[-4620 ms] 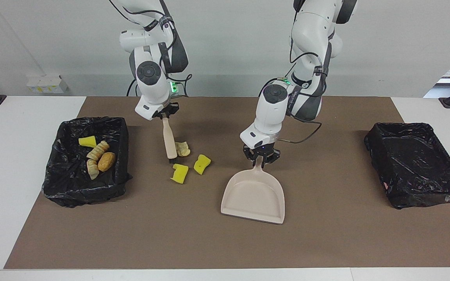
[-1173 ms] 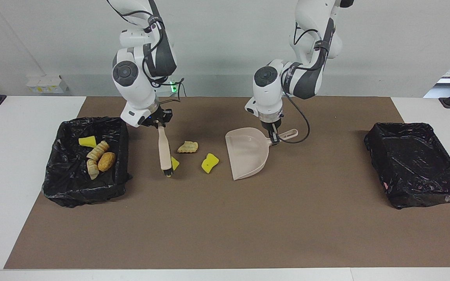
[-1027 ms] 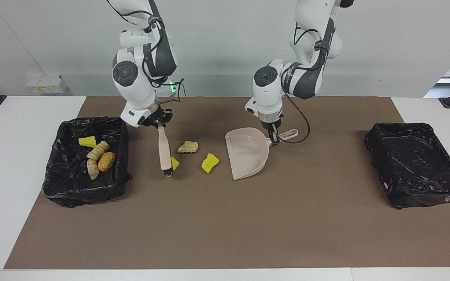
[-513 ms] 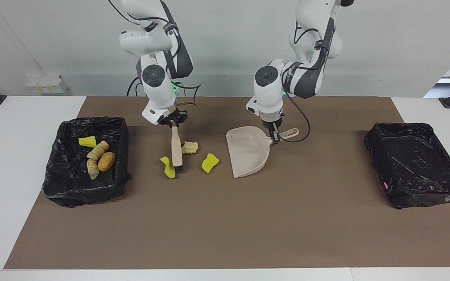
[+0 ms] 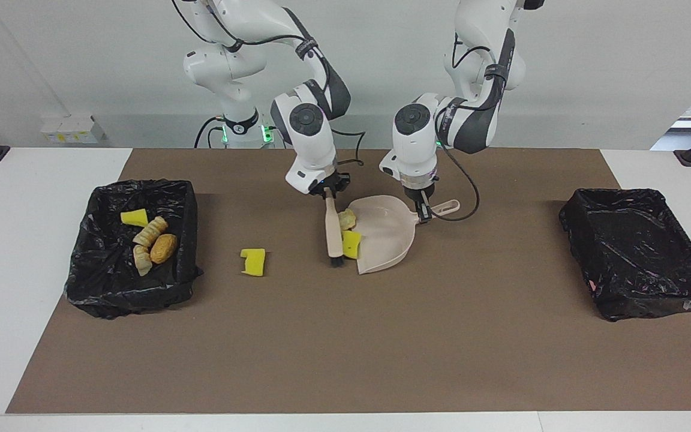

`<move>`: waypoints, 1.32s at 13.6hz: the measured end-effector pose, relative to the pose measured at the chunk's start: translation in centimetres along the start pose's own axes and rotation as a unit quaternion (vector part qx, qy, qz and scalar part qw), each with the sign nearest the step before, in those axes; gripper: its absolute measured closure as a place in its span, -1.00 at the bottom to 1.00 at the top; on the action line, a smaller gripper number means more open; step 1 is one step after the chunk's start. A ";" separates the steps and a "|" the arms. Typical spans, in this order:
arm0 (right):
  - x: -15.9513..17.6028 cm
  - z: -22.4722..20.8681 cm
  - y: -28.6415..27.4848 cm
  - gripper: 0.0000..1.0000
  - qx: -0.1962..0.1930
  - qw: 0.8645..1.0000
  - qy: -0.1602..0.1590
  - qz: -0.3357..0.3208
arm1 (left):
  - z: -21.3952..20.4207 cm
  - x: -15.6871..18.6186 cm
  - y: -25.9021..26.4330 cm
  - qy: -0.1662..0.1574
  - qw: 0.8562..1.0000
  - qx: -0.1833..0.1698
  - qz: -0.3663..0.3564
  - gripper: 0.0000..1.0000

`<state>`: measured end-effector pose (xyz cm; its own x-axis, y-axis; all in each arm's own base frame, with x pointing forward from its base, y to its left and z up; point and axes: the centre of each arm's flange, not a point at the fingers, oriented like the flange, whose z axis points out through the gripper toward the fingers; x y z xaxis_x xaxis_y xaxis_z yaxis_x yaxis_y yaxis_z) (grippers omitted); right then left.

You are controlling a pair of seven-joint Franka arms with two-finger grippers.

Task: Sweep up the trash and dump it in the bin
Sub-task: 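Push the sponge and bread pieces into the dustpan with the brush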

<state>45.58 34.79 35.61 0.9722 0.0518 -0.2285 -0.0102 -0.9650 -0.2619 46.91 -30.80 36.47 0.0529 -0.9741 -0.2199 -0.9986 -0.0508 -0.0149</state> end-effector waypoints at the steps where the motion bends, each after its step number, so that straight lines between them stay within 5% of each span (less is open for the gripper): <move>1: 0.2 -1.0 -0.3 0.46 0.009 1.000 -0.003 0.003 | 0.1 0.0 0.0 0.000 1.000 0.000 0.000 0.37; 5: 0.9 -6.8 4.0 0.46 -0.008 0.999 -0.025 0.029 | 0.1 -0.3 0.0 0.000 1.000 -0.001 -0.002 0.37; 13: 3.6 -9.0 19.9 0.46 -0.234 0.971 0.001 0.057 | 0.4 -0.9 -0.4 0.024 0.999 -0.021 -0.028 0.37; 18: 3.8 -6.4 22.4 0.46 -0.247 0.969 0.001 -0.007 | 0.3 -0.8 -0.6 0.038 0.998 -0.016 -0.038 0.37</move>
<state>50.51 11.73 34.87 0.9719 0.0667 -0.2256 0.1164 -0.9697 0.2148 47.50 -29.92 36.32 0.1296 -0.9809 -0.1449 -0.9913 -0.1314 0.0030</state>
